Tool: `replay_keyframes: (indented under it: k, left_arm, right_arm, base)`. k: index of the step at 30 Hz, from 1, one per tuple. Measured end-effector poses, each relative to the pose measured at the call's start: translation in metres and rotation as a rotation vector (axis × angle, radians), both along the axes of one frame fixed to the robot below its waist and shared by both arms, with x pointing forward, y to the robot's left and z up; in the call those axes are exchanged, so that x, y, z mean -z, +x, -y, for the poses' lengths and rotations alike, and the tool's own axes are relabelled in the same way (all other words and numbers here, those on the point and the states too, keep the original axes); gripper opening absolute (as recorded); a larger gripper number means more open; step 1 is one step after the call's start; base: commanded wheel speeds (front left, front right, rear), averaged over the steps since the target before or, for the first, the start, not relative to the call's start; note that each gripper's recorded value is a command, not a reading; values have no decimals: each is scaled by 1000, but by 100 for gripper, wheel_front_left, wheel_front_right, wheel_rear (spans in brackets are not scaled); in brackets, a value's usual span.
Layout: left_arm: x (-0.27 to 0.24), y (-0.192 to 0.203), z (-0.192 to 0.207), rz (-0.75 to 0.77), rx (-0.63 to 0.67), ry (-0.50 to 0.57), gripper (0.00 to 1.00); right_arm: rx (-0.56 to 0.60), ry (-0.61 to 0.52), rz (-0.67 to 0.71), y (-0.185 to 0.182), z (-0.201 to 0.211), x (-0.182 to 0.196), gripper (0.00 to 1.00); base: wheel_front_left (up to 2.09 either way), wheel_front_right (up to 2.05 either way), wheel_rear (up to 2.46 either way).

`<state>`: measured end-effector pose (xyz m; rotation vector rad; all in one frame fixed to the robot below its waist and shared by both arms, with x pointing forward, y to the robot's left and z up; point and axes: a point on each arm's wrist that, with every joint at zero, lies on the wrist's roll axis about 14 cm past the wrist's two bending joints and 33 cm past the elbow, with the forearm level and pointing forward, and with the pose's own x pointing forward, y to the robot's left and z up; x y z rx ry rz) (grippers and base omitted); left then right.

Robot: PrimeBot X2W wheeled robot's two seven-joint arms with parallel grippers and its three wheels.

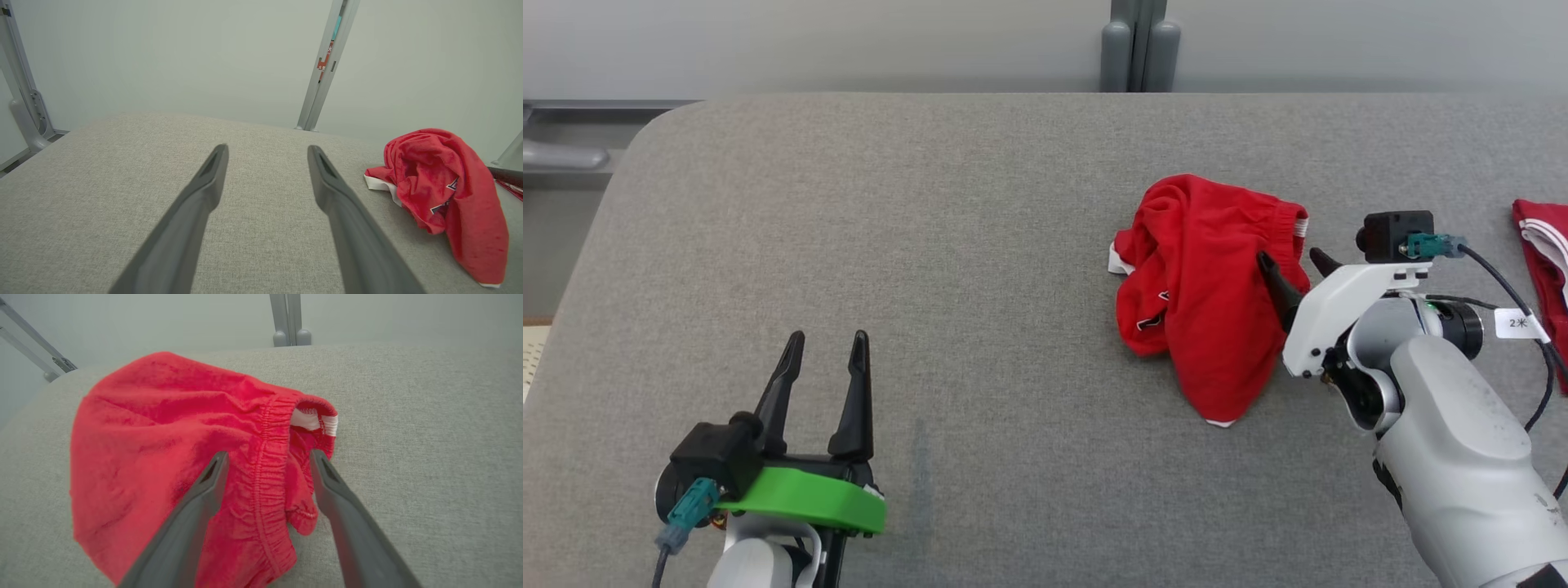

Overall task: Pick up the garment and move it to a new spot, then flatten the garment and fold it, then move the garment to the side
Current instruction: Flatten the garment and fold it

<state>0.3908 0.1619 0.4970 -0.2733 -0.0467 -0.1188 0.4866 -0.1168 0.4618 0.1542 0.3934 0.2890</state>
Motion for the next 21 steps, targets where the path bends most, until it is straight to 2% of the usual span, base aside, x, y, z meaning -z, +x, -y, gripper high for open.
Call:
replay_keyframes:
  k: [8, 17, 21]
  left_arm:
    - [4, -1, -9, -12, -22, 10, 100]
    - [6, -2, -17, -22, -38, 16, 100]
    - [4, 0, -16, -15, -37, 19, 100]
  right_arm:
    - [-29, 29, -78, 14, -17, 14, 100]
    - [-61, 121, -43, 26, -42, -2, 100]
    - [-63, 112, -48, 31, -40, -1, 100]
  base:
    - [0, 0, 0]
    - [0, 0, 0]
    - [0, 0, 0]
